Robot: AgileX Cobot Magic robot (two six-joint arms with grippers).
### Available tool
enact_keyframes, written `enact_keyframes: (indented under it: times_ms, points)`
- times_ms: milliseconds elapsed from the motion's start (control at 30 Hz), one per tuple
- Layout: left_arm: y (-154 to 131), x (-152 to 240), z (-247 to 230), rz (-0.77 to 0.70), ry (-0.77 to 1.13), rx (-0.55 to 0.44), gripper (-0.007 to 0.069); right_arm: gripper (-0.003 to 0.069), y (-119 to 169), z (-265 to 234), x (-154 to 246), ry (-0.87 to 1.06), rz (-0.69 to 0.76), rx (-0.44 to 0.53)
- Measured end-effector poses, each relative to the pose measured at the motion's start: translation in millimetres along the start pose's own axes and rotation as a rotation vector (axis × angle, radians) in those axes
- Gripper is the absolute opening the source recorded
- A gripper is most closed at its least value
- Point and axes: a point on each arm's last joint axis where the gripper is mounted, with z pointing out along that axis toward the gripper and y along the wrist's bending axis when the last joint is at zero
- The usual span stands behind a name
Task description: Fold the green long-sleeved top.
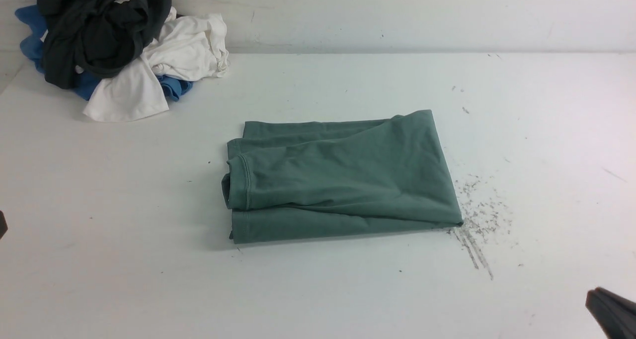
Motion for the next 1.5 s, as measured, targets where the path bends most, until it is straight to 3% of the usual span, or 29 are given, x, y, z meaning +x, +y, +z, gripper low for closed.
enact_keyframes:
  times_ms: [267, 667, 1500]
  points:
    - [-1, 2, 0, 0.0, 0.017, 0.01, -0.0007, -0.0013, -2, -32, 3, -0.128, 0.003, 0.05]
    - [-1, 2, 0, 0.0, 0.019, 0.011, -0.0007, -0.0013, -18, -40, 13, -0.061, 0.07, 0.342]
    - [-1, 2, 0, 0.0, 0.019, 0.011, -0.0007, -0.0013, -18, -41, 14, -0.049, 0.073, 0.345]
